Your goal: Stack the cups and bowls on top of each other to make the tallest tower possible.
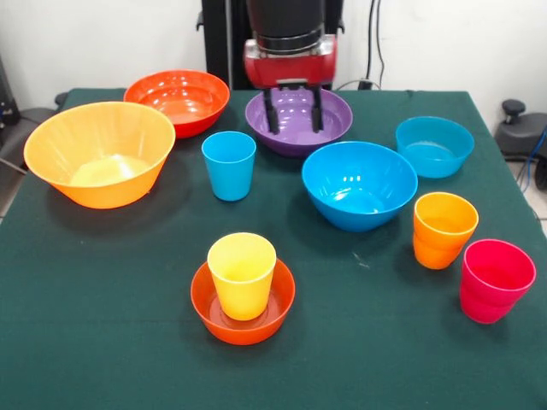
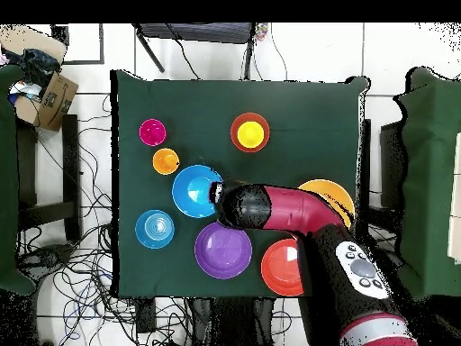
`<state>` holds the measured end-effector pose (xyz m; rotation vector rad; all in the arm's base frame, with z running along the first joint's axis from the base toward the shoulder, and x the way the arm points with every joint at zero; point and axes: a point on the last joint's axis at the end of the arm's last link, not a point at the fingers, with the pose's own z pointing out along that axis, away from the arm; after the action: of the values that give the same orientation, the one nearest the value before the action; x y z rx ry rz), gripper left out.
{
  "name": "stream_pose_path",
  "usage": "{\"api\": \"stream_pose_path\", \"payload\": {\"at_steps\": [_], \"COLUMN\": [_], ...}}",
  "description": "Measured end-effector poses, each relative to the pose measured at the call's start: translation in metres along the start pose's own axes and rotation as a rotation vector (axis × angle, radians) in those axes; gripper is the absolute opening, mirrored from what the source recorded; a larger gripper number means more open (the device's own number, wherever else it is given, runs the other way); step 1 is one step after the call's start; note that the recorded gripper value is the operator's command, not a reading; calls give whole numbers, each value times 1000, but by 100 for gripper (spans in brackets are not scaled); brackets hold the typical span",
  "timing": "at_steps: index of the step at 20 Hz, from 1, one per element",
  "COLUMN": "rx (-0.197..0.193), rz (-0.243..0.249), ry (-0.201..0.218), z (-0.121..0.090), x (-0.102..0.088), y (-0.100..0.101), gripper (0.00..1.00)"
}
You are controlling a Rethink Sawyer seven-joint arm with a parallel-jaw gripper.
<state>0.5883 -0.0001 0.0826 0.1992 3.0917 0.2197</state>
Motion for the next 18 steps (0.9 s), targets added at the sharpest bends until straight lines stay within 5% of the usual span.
{"api": "stream_pose_path", "payload": {"at_steps": [9, 18], "rx": [-30, -27], "rz": [-172, -268], "ry": [1, -6], "z": [8, 12], "x": [15, 22], "y": [47, 75], "gripper": [100, 100]}}
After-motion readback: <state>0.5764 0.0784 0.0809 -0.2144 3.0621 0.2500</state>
